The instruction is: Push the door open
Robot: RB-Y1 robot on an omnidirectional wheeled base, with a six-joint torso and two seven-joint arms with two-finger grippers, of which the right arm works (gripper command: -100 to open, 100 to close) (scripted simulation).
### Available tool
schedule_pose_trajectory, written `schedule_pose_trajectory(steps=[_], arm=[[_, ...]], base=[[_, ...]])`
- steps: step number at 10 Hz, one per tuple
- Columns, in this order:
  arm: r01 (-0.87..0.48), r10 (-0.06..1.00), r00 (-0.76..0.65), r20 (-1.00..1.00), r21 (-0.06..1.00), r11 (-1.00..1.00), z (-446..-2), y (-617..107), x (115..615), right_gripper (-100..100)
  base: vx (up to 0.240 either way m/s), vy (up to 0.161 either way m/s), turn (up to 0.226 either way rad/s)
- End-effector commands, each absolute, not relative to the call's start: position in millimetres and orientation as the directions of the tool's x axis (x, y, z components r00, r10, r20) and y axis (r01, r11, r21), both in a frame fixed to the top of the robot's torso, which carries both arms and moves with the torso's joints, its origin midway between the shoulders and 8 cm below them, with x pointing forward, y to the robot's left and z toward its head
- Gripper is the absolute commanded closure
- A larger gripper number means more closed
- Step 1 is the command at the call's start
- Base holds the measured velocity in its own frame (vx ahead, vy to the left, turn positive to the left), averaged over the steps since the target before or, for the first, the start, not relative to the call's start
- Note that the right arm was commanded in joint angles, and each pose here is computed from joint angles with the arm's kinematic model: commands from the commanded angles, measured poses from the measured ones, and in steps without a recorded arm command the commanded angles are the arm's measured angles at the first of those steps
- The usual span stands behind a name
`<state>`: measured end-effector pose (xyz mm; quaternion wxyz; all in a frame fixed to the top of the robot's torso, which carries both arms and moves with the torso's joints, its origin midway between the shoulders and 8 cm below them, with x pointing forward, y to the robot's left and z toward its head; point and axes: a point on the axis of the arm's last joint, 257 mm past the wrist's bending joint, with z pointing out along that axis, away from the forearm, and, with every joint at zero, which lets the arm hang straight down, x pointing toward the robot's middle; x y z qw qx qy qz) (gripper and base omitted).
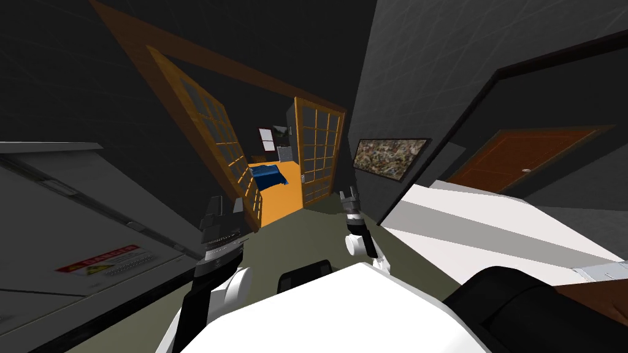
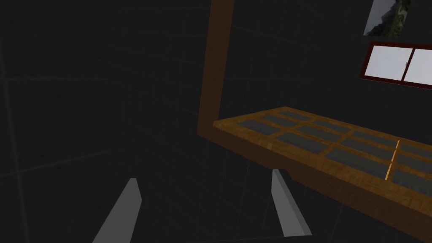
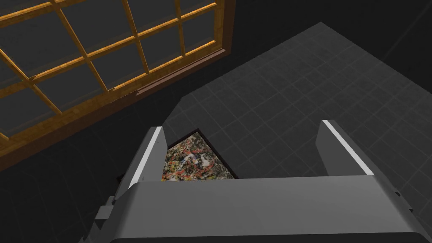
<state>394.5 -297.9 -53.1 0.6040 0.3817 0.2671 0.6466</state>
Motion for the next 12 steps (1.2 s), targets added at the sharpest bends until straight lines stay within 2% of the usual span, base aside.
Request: schedule_pose_trajectory(steps=[1, 12], arm=[[-0.567, 0.978, 0.001, 0.207, 0.806, -0.170, -63, -300, 399, -100], [-0.480, 0.891, -0.086, 0.446, 0.765, -0.429, -134, -308, 426, -100]], base=[[0.135, -0.059, 0.139], [0.109, -0.047, 0.131]])
